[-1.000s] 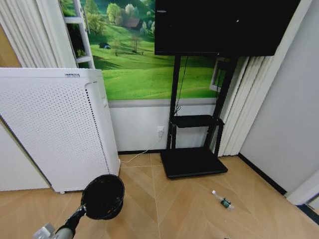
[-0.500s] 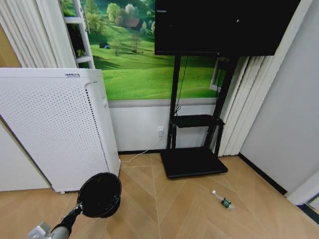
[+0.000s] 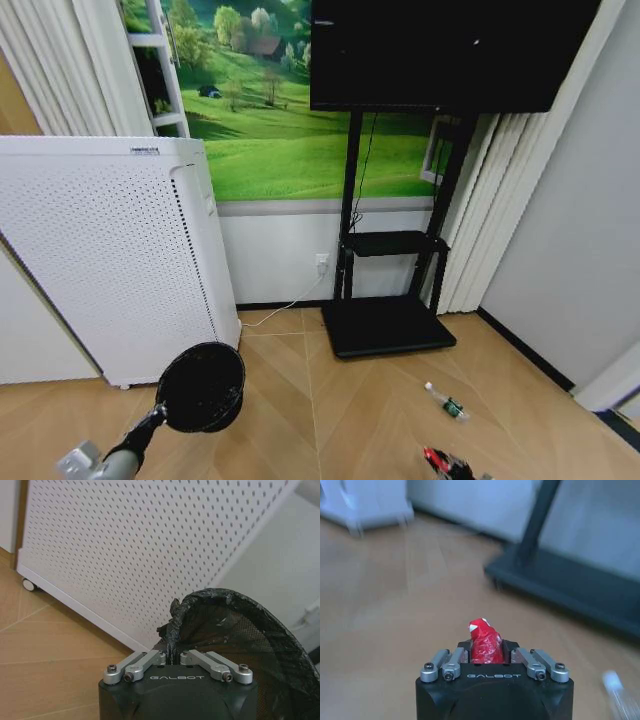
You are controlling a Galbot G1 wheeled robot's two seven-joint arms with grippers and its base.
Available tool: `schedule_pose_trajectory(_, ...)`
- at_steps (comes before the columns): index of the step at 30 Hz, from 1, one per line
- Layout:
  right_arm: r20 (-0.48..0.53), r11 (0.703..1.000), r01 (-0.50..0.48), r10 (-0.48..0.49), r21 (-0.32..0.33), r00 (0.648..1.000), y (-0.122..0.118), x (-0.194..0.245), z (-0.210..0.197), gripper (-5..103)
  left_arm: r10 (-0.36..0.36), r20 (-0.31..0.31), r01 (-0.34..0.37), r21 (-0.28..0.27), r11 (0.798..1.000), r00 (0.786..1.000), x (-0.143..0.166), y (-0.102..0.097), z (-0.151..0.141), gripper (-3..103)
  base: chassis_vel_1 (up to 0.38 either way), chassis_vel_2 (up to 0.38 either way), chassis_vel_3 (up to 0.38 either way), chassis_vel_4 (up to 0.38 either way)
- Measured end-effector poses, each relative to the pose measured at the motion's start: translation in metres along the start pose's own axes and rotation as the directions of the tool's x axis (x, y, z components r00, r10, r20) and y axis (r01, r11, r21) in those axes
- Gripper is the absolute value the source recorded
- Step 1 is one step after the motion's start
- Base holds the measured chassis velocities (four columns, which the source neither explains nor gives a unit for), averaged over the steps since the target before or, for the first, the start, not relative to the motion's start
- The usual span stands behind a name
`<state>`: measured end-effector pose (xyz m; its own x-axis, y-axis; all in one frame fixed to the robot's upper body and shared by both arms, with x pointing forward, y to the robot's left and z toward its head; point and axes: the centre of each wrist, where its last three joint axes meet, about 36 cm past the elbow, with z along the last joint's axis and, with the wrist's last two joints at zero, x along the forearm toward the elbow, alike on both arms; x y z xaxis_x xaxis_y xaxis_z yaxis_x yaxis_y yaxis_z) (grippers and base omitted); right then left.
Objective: Pick up the trash bin and place the garbage on the floor into it.
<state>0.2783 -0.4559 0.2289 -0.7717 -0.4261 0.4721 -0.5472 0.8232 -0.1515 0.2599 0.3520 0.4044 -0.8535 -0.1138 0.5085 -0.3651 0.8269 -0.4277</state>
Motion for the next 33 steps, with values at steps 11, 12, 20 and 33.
schedule_pose_trajectory(11,0.348,0.986,0.162,-0.168,0.049,0.922,0.030,-0.028,-0.138,33,0.236,-0.181,-0.287,-0.347,0.893,0.955,-0.081,-0.019,0.026,7,0.000,0.000,0.000,0.000)
schedule_pose_trajectory(12,0.372,0.983,0.173,-0.181,0.053,0.911,0.042,-0.027,-0.146,33,0.287,-0.232,-0.359,-0.385,0.850,0.929,-0.095,-0.024,0.028,7,0.000,0.000,0.000,0.000)
schedule_pose_trajectory(20,0.442,0.968,0.242,-0.247,0.070,0.862,0.083,-0.022,-0.163,32,0.444,-0.337,-0.553,-0.393,0.735,0.830,-0.145,-0.066,0.039,7,0.000,0.000,0.000,0.000)
schedule_pose_trajectory(33,0.408,0.951,0.291,-0.307,0.103,0.860,0.113,-0.029,-0.142,32,0.619,-0.479,-0.767,-0.216,0.604,0.622,-0.125,-0.114,0.111,7,0.000,0.000,0.000,0.000)
